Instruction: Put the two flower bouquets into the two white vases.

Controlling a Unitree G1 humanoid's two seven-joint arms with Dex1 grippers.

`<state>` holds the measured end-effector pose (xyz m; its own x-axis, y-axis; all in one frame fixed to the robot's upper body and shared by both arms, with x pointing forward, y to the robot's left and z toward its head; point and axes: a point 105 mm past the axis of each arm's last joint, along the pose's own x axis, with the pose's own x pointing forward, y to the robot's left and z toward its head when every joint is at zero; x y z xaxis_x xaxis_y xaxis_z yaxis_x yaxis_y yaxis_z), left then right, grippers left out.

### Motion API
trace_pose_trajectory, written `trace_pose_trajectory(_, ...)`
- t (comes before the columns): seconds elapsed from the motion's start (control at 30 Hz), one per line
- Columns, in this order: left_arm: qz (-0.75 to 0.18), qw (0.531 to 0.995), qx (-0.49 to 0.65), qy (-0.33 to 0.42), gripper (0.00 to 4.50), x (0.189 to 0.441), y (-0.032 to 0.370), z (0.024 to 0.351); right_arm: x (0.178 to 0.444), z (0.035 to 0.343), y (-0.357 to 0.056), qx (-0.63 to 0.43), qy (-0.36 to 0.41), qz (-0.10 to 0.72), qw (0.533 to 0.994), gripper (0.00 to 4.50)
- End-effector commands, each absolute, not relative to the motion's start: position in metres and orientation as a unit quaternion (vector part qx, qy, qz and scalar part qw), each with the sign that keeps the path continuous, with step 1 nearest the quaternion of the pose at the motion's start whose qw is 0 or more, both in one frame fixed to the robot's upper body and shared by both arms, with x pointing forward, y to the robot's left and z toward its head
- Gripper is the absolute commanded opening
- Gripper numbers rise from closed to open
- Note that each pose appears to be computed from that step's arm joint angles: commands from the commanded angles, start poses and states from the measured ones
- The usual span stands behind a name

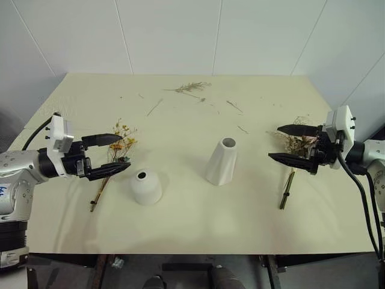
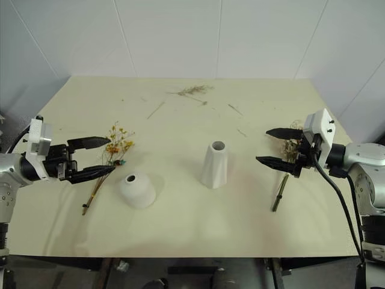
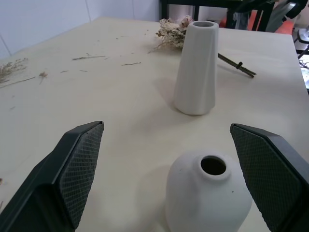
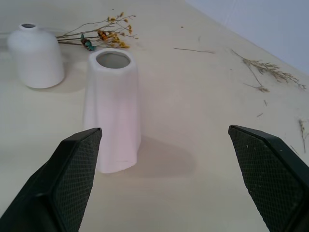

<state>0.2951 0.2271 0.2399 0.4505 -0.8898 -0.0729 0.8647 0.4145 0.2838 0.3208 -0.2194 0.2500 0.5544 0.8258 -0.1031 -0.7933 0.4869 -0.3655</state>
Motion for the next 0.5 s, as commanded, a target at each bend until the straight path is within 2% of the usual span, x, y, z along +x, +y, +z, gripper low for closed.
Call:
trace_pose_trajectory(0.03,-0.526,0.833,0.155,-0.071,4.50,0.294,0.224,0.254,0.322,0.265,-0.231,-0.206,-0.061,0.440,0.872,4.42)
trace_pose_trajectory(0.23,-0.544,0.823,0.144,-0.073,4.50,0.298,0.214,0.251,0.321,0.270,-0.242,-0.201,-0.043,0.415,0.886,4.42)
trace_pose_trajectory(0.33,-0.556,0.816,0.142,-0.071,4.50,0.300,0.210,0.248,0.325,0.278,-0.253,-0.190,-0.008,0.373,0.908,4.42)
trace_pose_trajectory(0.5,-0.564,0.811,0.136,-0.071,4.50,0.301,0.210,0.247,0.325,0.269,-0.268,-0.139,0.156,0.288,0.935,4.42)
